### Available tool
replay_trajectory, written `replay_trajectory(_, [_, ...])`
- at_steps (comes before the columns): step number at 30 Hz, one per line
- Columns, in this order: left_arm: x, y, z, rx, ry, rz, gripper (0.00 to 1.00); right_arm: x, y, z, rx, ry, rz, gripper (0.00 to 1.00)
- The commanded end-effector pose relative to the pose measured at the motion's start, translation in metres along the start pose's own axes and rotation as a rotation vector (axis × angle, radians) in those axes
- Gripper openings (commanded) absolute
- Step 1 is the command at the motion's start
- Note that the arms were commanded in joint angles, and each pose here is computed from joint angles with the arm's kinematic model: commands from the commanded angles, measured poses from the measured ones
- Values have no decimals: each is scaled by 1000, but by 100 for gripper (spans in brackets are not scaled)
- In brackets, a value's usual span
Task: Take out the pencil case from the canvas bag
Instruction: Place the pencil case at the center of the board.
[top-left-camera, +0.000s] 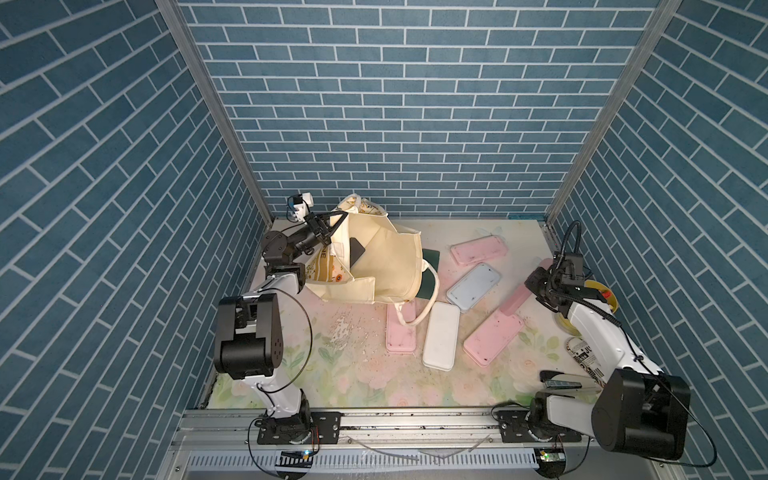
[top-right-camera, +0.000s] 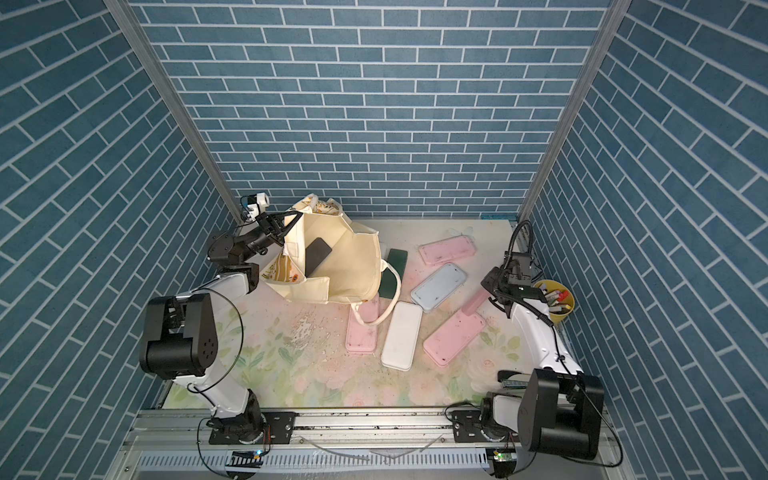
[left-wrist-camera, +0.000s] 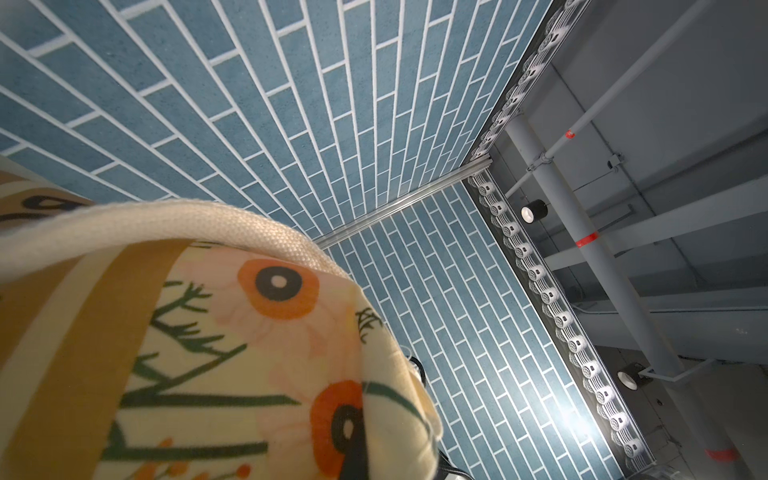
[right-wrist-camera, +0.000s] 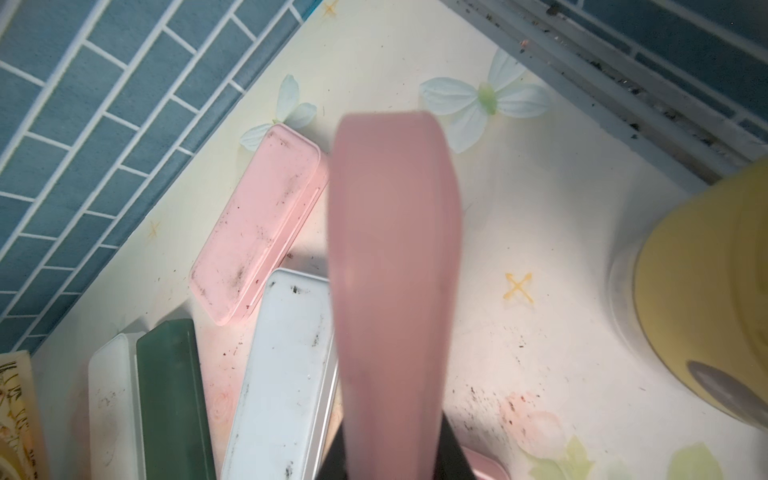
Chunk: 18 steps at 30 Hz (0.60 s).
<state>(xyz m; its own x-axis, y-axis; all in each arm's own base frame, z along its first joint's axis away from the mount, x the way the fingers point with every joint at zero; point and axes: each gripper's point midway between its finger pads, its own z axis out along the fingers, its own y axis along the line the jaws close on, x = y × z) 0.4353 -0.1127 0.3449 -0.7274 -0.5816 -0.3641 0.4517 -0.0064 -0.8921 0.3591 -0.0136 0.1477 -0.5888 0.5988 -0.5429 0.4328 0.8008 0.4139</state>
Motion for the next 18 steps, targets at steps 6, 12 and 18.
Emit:
replay_trajectory(6, [-5, -18, 3, 32, -6, 89, 0, 1, 10, 7, -44, 89, -56, 0])
replay_trajectory(12, [-2, -7, 2, -40, 3, 97, 0, 1, 5, 10, -34, 113, -63, 0])
replay_trajectory(18, [0, -8, 1, -66, 7, 119, 0, 6, 8, 16, -55, 158, -54, 0])
